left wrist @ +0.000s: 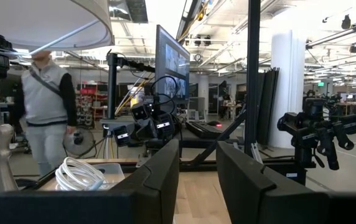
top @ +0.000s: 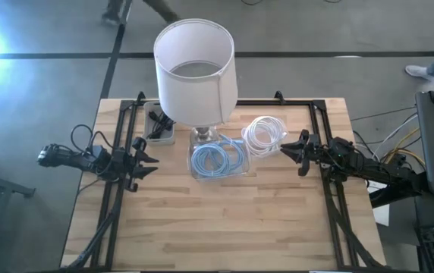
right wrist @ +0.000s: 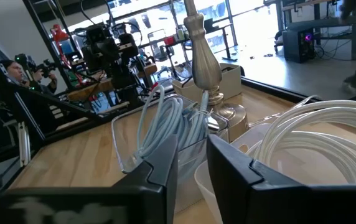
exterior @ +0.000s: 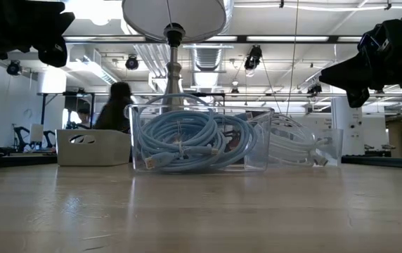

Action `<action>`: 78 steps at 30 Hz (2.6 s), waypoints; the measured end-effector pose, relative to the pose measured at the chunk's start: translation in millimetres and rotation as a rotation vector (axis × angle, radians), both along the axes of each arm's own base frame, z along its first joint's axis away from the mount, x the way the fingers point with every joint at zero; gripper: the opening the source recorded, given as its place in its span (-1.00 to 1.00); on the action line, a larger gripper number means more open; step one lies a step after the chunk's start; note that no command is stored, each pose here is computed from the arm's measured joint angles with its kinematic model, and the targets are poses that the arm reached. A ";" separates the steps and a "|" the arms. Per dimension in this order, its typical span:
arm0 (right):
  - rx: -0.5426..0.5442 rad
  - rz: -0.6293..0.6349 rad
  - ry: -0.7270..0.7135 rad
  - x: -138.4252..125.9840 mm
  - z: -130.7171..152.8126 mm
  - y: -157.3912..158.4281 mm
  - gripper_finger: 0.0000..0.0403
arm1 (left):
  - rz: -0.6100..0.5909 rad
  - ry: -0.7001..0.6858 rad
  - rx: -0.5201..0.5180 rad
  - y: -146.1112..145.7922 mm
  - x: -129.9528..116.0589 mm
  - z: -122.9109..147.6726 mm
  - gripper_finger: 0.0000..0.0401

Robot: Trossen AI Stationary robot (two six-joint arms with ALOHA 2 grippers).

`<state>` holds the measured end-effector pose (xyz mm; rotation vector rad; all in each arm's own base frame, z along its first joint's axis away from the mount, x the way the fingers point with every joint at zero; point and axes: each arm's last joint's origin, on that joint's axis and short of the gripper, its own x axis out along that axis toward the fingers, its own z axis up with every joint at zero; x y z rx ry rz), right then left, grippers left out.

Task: Pick & Place USB Port
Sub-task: Return to Home Position

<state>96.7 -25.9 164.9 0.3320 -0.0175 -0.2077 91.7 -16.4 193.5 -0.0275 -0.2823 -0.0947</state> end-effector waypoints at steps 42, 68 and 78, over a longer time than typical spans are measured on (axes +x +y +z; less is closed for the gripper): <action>0.000 0.000 0.000 0.0 0.1 0.0 -0.56 | 0.000 0.000 0.000 0.0 0.0 0.0 -0.45; 0.000 0.000 0.000 0.0 0.1 0.0 -0.57 | 0.000 0.000 0.000 0.0 0.0 0.0 -0.45; 0.000 0.000 0.000 0.0 0.1 0.0 -0.60 | 0.001 0.000 0.000 0.1 0.0 0.0 -0.45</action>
